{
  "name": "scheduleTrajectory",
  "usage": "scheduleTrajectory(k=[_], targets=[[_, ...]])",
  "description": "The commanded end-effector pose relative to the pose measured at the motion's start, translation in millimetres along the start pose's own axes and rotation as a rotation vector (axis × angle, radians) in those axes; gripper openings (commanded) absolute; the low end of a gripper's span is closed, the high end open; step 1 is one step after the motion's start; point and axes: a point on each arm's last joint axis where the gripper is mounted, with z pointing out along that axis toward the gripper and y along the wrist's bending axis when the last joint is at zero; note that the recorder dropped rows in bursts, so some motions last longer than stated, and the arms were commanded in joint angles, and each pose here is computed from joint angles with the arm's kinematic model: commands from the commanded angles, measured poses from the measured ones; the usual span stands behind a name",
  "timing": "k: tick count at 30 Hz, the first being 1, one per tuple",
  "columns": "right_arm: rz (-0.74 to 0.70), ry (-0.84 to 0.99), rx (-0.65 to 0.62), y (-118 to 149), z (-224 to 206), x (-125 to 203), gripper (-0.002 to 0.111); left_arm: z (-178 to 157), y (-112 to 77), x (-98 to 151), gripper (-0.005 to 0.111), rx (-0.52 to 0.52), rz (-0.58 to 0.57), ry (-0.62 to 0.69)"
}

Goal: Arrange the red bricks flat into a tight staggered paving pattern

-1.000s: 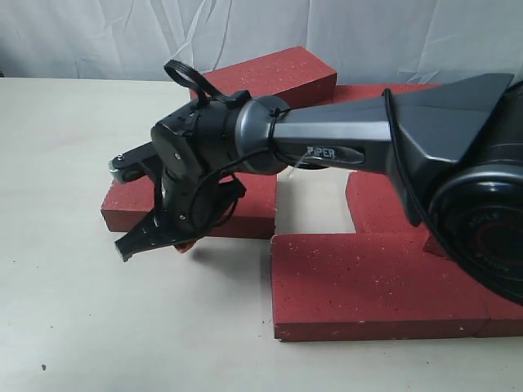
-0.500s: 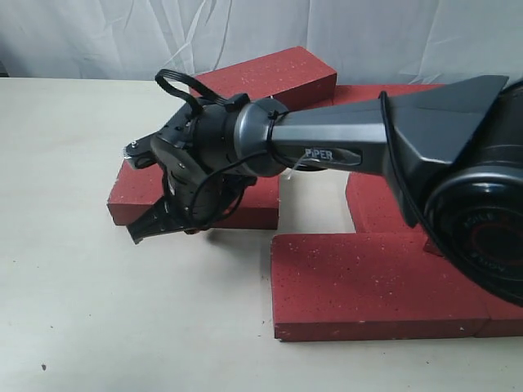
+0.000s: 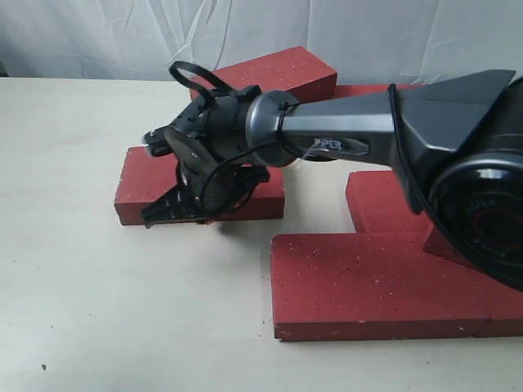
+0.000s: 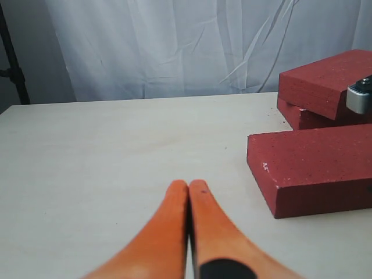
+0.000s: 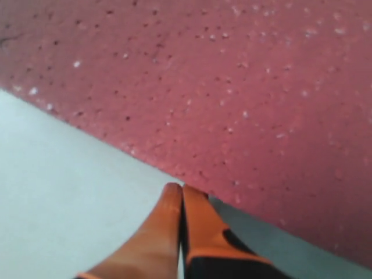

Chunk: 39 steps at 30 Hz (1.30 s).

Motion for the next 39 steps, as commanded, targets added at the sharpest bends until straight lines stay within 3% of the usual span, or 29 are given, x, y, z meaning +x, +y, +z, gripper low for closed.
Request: scheduleTrajectory(k=[1, 9, 17, 28, 32, 39], targets=[[0.086, -0.013, 0.023, -27.9, 1.9, -10.5, -0.001, 0.0, -0.2, 0.6, 0.000, 0.003, 0.001, -0.006], [0.200, 0.005, -0.005, -49.7, 4.9, -15.4, -0.001, 0.0, -0.2, 0.6, 0.000, 0.003, 0.001, -0.006], [0.152, 0.052, -0.033, -47.1, 1.2, -11.7, -0.001, 0.0, -0.2, 0.6, 0.000, 0.003, 0.001, -0.006], [-0.005, 0.076, -0.234, -29.2, 0.3, -9.1, -0.001, 0.0, -0.2, 0.6, 0.000, 0.003, 0.001, -0.006], [-0.016, 0.062, -0.253, -27.4, 1.5, -10.1, -0.001, 0.0, -0.2, 0.6, 0.000, 0.003, 0.001, -0.006], [-0.012, 0.025, -0.415, -13.4, -2.0, -13.2, -0.001, 0.0, -0.2, 0.6, 0.000, 0.003, 0.001, -0.006]])
